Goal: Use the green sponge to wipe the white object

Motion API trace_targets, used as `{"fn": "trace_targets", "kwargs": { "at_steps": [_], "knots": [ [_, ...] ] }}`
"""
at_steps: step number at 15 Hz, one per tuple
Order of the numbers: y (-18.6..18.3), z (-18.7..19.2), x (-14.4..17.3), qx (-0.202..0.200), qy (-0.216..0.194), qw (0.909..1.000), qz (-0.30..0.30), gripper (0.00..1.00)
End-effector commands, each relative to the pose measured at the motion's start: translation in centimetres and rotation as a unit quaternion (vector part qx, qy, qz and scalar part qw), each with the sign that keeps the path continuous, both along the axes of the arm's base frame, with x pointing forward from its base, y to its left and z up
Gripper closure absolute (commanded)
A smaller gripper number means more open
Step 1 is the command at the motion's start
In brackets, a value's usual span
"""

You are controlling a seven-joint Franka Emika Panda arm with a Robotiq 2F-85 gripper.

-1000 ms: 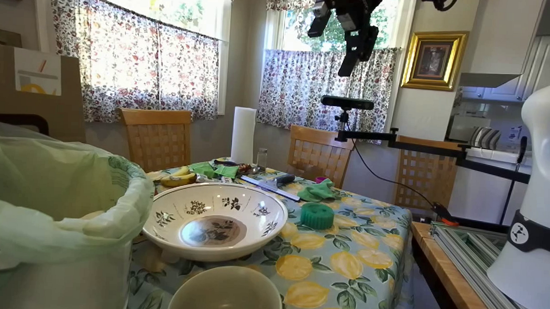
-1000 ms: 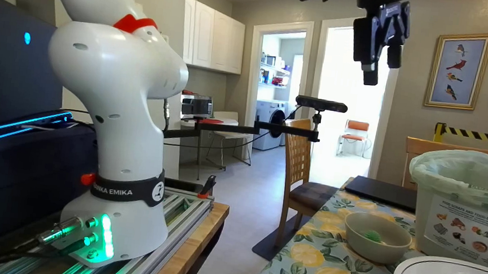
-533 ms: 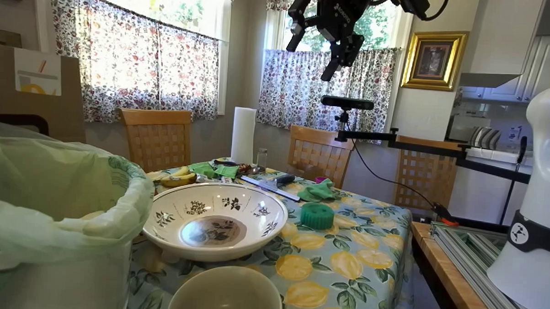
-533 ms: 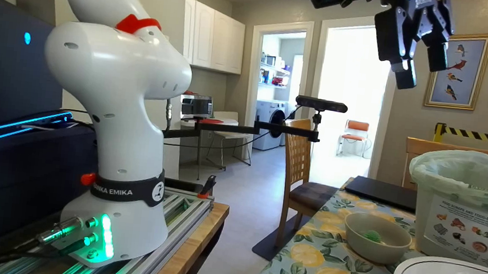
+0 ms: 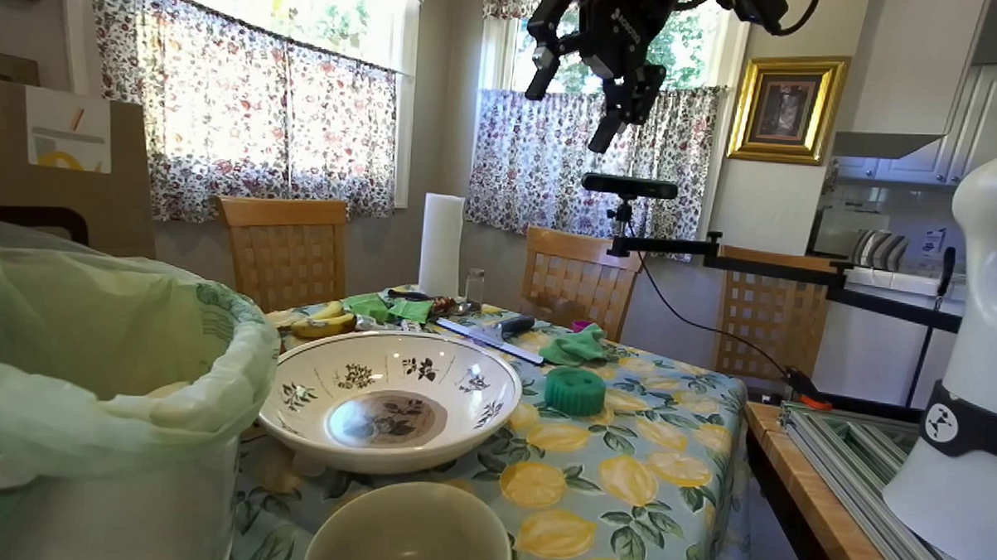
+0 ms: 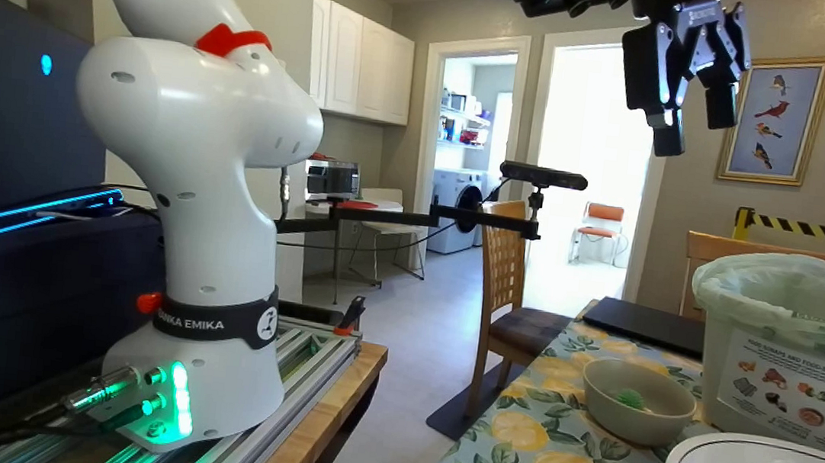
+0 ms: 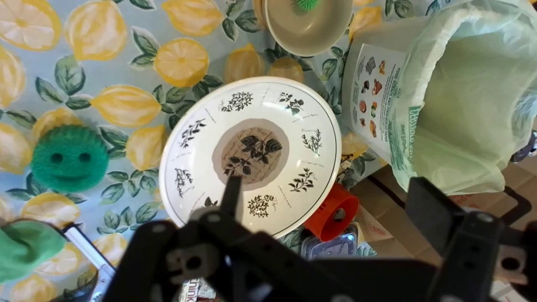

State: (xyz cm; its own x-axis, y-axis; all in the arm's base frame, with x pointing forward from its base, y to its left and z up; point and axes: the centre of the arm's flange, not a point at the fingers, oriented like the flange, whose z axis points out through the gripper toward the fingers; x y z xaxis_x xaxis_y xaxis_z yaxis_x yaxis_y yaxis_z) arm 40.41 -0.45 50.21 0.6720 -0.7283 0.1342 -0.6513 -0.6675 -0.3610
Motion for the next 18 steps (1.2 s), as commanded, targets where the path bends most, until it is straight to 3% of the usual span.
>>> {"fn": "trace_targets", "kwargs": {
  "at_steps": [1,11,18],
  "knots": [
    [-1.5,-1.5,1.0,0.02,0.03,0.9993,-0.007,0.0],
    [-14.7,-8.4,2.9,0.006,0.063,0.9833,-0.171,0.0],
    [-16.7,-14.2,1.9,-0.031,0.085,0.9782,-0.187,0.0]
  ]
}}
